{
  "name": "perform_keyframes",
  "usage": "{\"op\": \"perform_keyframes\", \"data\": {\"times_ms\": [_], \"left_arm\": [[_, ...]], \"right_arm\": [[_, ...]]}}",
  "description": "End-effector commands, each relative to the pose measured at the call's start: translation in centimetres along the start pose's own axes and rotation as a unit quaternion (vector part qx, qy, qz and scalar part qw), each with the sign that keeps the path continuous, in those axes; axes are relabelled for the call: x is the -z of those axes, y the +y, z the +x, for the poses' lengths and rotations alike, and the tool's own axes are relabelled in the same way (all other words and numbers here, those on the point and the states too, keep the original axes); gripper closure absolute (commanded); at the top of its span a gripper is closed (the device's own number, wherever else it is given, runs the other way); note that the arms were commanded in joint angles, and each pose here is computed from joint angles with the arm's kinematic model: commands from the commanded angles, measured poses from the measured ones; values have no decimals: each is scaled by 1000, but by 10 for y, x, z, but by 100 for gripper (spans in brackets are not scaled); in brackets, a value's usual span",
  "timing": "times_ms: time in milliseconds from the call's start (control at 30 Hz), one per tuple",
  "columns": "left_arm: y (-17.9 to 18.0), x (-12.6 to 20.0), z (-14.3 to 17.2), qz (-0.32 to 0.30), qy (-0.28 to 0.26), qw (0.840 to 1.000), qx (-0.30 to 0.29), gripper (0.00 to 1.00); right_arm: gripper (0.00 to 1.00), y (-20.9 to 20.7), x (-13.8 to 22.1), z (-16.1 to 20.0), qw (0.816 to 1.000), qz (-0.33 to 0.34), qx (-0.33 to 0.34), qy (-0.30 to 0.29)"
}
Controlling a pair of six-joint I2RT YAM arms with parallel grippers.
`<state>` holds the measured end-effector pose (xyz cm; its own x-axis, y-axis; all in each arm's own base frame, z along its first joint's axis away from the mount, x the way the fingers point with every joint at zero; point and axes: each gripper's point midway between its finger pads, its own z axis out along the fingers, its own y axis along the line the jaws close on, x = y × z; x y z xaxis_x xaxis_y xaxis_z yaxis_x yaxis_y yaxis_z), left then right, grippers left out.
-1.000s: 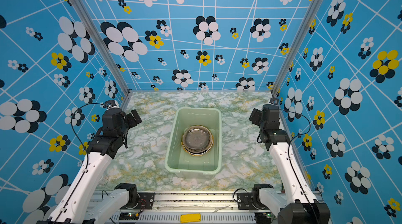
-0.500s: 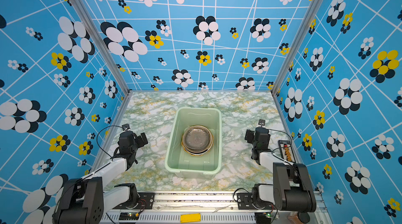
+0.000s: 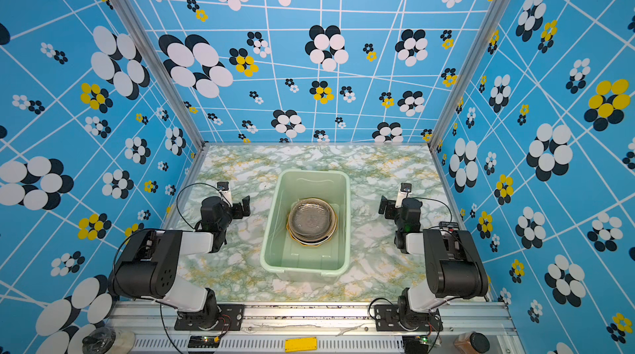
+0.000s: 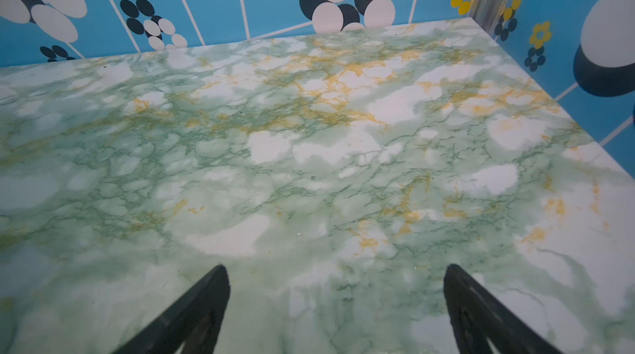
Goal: Place the plates into the plastic bin on the countertop
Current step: Reset both arms
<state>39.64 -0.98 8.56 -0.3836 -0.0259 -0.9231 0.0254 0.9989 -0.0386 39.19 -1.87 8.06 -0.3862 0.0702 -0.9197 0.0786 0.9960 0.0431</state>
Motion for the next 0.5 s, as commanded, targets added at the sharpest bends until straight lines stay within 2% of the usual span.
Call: {"op": "perform_keyframes", "data": {"times_ms": [0,467], "left_arm": [[2,0,-9,-7,-22,1000,-13,1],[1,2,-9,-8,-26,999,-17,1]], "right_arm": [[1,4,-1,-12,1000,-4,8,-19],[1,5,0,-12,1000,-1,12,-20]]}}
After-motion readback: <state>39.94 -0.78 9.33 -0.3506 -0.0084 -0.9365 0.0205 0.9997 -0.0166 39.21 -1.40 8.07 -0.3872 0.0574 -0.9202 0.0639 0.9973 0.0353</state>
